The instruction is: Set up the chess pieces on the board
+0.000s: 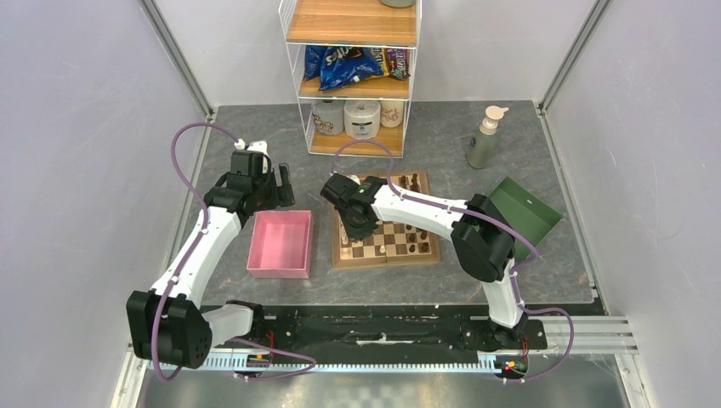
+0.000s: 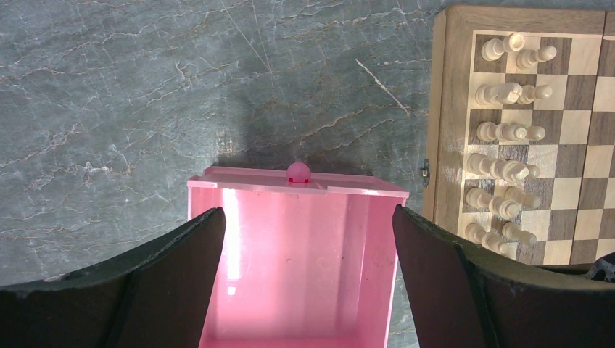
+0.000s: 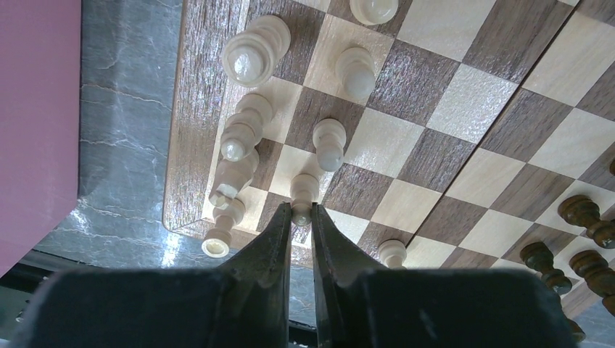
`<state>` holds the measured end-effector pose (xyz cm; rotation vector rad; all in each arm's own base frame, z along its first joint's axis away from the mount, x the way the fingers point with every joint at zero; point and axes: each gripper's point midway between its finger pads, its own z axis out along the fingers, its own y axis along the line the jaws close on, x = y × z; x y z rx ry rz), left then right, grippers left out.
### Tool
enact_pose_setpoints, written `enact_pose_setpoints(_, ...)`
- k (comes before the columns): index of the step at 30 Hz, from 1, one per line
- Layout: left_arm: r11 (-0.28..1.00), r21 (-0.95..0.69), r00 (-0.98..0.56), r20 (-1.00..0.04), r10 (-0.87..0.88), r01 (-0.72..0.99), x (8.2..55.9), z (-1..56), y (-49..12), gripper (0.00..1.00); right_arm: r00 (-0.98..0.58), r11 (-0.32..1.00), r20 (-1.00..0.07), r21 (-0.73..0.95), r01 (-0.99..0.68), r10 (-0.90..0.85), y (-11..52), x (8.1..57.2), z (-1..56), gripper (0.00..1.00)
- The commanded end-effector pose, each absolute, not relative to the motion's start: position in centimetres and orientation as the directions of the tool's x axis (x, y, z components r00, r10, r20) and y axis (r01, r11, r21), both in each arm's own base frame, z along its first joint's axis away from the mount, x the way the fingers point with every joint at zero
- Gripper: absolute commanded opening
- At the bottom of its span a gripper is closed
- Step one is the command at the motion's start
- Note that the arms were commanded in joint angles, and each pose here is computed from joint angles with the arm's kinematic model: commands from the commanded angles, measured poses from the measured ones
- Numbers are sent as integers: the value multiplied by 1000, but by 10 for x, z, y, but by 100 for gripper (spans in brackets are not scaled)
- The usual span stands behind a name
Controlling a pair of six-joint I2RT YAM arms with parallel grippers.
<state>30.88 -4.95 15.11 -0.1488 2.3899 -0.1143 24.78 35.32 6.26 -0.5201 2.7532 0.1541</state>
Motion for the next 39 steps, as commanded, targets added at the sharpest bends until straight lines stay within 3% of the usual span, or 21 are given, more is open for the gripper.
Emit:
enact_pose_setpoints(1,985,-151,-713,-682,-161,-79,314,160,-52,92,-869,933,-375,27,-359,-323,357,261,61,19)
enact_pose_setpoints(7,986,-149,-711,-684,-162,-80,314,160,-52,92,-869,931,-369,30,-365,-329,357,260,61,22)
enact_pose_setpoints(16,985,-151,-713,-682,-161,-78,314,160,-52,92,-855,924,-411,71,-375,-315,359,259,88,34)
enact_pose_setpoints(25,986,-150,-711,-685,-162,-80,314,161,-52,92,-850,942,-452,59,-331,-270,321,244,117,38)
enact_pose_setpoints(32,986,-150,-712,-683,-161,-80,314,160,-52,92,-910,966,-350,47,-256,-224,289,228,84,38)
enact_pose_setpoints(39,986,-150,-713,-682,-161,-80,314,159,-52,92,-922,965,-320,66,-252,-219,293,225,74,39)
